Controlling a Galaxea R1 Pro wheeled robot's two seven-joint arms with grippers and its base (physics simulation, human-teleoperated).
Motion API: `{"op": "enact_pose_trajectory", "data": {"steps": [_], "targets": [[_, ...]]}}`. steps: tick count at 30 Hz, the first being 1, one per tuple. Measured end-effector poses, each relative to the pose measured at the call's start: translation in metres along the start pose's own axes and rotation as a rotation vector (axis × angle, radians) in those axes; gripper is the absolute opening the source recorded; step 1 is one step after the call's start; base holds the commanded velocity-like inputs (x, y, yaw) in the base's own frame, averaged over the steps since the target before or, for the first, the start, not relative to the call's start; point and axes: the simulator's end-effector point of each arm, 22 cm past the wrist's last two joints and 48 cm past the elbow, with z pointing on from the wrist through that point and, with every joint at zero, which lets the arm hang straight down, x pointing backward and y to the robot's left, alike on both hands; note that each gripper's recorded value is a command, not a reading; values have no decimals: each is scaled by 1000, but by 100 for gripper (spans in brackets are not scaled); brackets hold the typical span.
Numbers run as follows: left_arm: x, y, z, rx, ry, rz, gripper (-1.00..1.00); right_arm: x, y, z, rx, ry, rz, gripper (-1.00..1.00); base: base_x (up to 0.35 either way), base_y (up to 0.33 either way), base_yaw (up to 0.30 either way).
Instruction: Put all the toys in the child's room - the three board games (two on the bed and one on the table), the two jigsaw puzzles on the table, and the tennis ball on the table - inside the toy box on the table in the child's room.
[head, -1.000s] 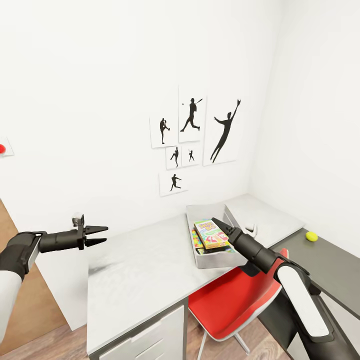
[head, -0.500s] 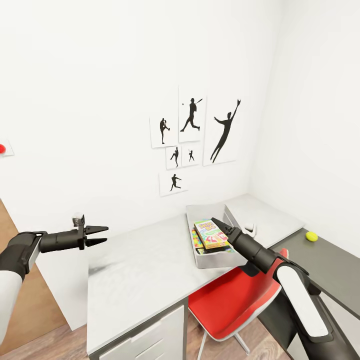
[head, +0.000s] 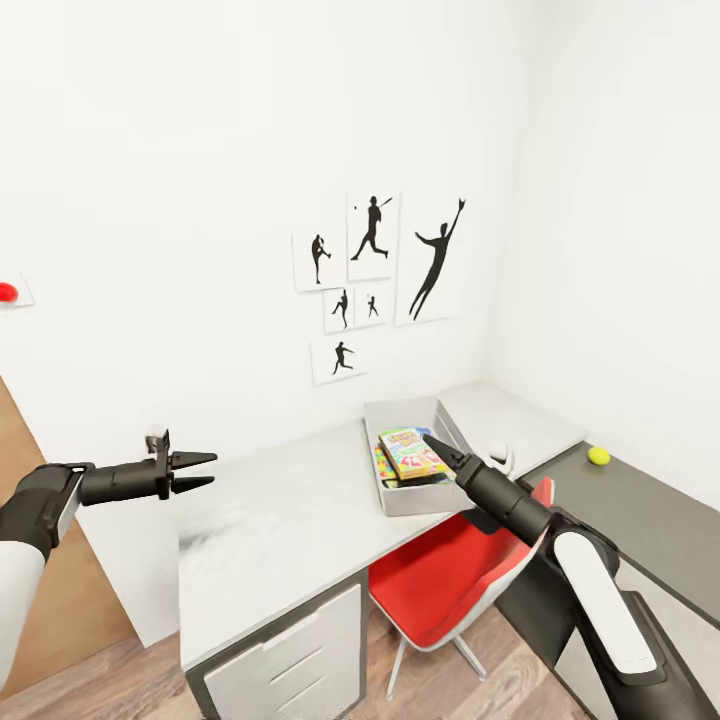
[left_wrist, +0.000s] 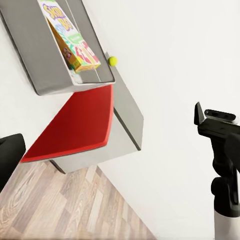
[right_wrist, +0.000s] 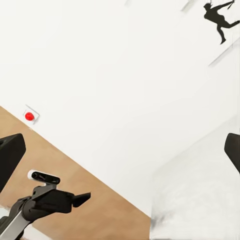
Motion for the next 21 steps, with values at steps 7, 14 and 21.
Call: {"op": "enact_pose_trajectory", "data": {"steps": [7, 14, 21], "targets": [[1, 3, 1, -2, 2, -5, 100, 1, -4, 0, 4, 3, 3, 100, -140, 0, -222], [2, 6, 3, -3, 5, -11, 100, 2, -7, 0, 8, 6, 7, 100, -36, 0, -244], [2, 9, 0, -9, 4, -12, 100, 4, -15, -1, 20, 8, 18, 100, -3, 0, -256]]}}
